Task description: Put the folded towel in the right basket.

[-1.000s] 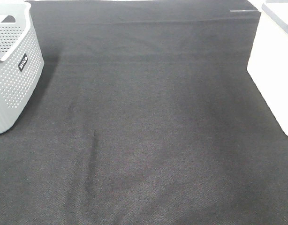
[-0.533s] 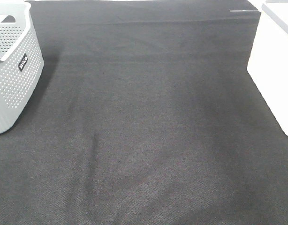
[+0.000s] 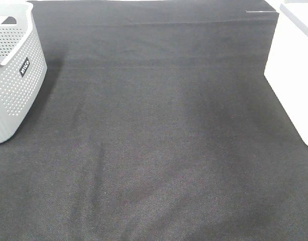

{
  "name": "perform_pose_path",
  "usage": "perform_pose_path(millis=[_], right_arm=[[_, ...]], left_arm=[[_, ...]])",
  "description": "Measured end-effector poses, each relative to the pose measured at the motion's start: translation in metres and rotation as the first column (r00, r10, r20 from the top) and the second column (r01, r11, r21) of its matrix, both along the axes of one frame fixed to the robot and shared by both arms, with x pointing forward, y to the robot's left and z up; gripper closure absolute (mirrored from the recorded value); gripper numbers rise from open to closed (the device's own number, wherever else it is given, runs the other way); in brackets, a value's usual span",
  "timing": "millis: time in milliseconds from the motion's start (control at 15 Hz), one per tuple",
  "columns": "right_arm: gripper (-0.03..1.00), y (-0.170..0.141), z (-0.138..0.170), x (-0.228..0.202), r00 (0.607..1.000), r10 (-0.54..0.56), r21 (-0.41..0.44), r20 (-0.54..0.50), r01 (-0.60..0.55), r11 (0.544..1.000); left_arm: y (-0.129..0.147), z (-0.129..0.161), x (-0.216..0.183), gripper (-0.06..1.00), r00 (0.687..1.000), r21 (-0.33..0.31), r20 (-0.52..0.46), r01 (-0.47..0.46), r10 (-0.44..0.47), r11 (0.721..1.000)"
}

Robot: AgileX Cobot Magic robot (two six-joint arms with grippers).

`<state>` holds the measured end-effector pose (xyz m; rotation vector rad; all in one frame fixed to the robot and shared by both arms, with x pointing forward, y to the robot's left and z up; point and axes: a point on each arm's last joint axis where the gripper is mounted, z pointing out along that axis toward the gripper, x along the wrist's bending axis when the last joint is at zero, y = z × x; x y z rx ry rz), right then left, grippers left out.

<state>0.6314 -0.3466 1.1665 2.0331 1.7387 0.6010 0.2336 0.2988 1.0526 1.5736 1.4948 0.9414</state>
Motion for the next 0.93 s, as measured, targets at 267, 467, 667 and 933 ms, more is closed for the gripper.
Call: perform_pose_path(millis=[267, 467, 667, 933], right_arm=[[0.02, 0.038, 0.024, -0.018, 0.991, 0.122, -0.011, 0.059, -0.122, 0.992], [0.02, 0.081, 0.022, -0.036, 0.975, 0.22, -0.04, 0.031, -0.219, 0.975], [0.02, 0.085, 0.009, -0.065, 0.981, 0.189, -0.018, -0.033, -0.19, 0.982], [0.02, 0.075, -0.012, -0.152, 0.984, 0.166, -0.009, -0.064, -0.167, 0.986]], left_arm=[[0.0, 0.0, 0.0, -0.04, 1.0, 0.0, 0.0, 0.0, 0.0, 1.0], [0.0, 0.0, 0.0, -0.04, 1.0, 0.0, 0.0, 0.0, 0.0, 1.0], [0.0, 0.0, 0.0, -0.04, 1.0, 0.0, 0.0, 0.0, 0.0, 1.0], [0.0, 0.0, 0.0, -0.04, 1.0, 0.0, 0.0, 0.0, 0.0, 1.0]])
